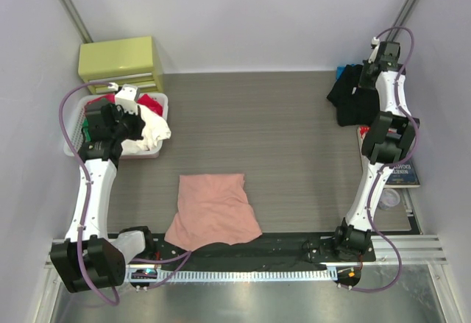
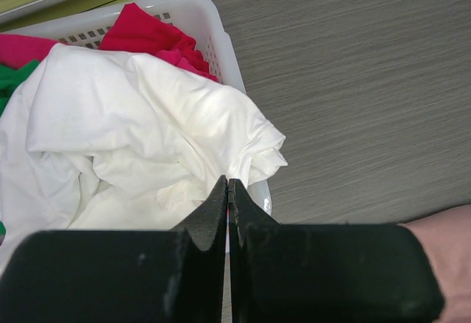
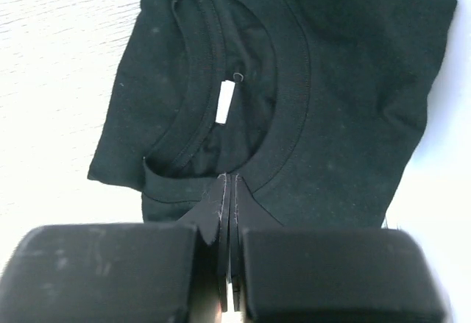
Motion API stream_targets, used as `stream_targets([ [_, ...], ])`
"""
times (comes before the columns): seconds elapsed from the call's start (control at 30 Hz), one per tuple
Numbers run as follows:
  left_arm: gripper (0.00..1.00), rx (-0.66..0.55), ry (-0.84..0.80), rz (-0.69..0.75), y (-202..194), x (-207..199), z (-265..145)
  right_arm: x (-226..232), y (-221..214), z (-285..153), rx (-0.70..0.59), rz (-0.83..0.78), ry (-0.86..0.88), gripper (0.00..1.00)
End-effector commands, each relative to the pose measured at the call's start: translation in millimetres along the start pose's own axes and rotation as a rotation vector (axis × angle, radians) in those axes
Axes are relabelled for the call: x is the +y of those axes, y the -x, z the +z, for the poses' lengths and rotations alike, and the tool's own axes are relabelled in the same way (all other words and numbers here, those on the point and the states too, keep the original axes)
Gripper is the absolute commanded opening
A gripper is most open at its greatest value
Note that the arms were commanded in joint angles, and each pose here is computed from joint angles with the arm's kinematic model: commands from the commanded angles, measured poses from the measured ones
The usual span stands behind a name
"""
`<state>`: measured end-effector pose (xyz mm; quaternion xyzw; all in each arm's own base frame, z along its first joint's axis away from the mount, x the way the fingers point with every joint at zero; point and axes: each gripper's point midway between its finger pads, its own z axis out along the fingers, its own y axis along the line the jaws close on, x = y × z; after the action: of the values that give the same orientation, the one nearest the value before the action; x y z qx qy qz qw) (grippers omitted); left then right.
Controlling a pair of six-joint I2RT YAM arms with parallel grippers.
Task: Fold and stack the t-shirts
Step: Put the neatly folded tshirt into the corner of the board with both arms
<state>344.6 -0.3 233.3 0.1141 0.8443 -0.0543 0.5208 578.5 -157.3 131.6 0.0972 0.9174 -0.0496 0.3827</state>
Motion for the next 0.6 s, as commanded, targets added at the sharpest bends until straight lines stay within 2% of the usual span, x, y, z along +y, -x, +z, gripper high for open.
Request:
stream_targets([
  [0.0,0.0,-0.041,0.001,0.025,12,2,-1,-4,13,-3,-0.039,0.023,-0.024,0.01],
  [0.3,0.0,-0.032,0.007,0.029,9,3,-4,0,-29,43,0.082,0.046,-0.009,0.01],
  [0.57,0.0,-0.025,0.005,0.03,5,2,-4,-4,-46,55,0.12,0.042,-0.014,0.01],
])
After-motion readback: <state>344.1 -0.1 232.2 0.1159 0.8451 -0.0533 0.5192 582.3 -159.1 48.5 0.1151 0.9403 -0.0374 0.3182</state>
